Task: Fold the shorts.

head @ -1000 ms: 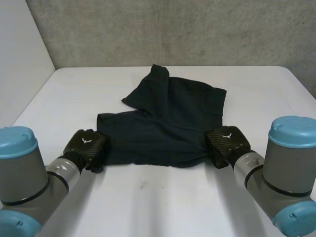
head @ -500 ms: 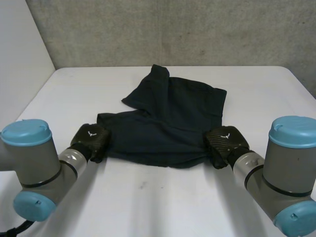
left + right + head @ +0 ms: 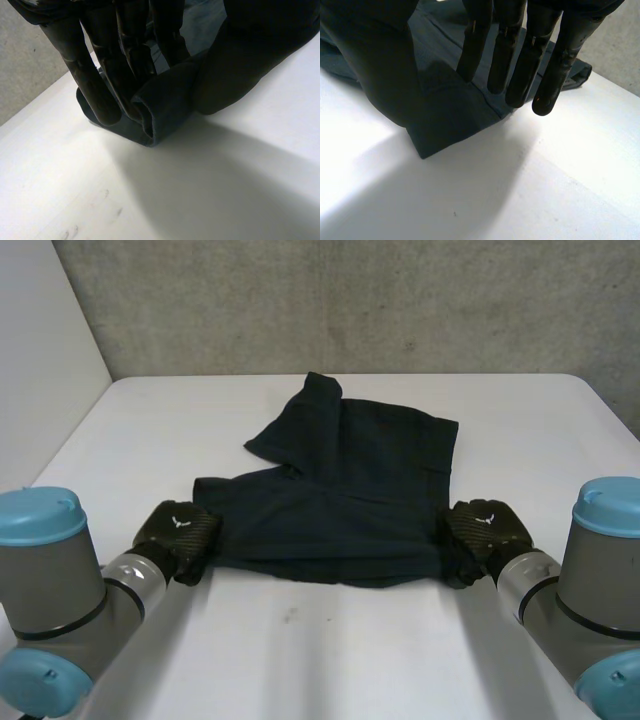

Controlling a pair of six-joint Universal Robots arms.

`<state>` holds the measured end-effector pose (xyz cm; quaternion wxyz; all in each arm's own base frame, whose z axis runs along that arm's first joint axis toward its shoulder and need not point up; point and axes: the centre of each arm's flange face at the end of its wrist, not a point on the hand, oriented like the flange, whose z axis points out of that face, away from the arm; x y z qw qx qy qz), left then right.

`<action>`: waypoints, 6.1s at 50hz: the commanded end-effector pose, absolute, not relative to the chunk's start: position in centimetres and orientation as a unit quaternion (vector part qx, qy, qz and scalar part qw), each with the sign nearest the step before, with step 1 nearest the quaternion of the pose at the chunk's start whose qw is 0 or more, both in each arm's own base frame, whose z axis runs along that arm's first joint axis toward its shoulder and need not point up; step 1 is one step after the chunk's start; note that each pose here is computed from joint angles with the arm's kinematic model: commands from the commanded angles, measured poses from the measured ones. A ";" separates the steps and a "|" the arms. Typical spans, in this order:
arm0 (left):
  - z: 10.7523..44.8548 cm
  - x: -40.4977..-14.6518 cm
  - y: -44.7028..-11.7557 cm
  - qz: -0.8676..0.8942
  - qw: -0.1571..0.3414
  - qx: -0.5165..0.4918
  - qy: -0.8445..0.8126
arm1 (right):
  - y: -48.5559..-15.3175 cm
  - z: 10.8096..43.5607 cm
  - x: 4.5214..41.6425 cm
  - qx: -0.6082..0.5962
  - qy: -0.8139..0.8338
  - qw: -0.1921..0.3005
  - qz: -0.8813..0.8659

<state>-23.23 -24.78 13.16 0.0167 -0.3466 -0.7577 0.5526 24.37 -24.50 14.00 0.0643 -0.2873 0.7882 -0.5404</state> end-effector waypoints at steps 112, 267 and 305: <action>11.5 -27.0 -30.3 0.555 0.054 -0.389 -0.733 | -18.1 16.2 22.2 -0.474 0.727 -0.031 -0.495; 15.8 -24.6 -8.6 0.384 0.068 -0.250 -0.886 | -20.6 19.5 25.2 -0.381 0.722 -0.010 -0.578; 21.5 -27.2 -27.0 0.582 -0.077 -0.256 -0.768 | -25.0 20.3 27.7 -0.386 0.691 0.001 -0.612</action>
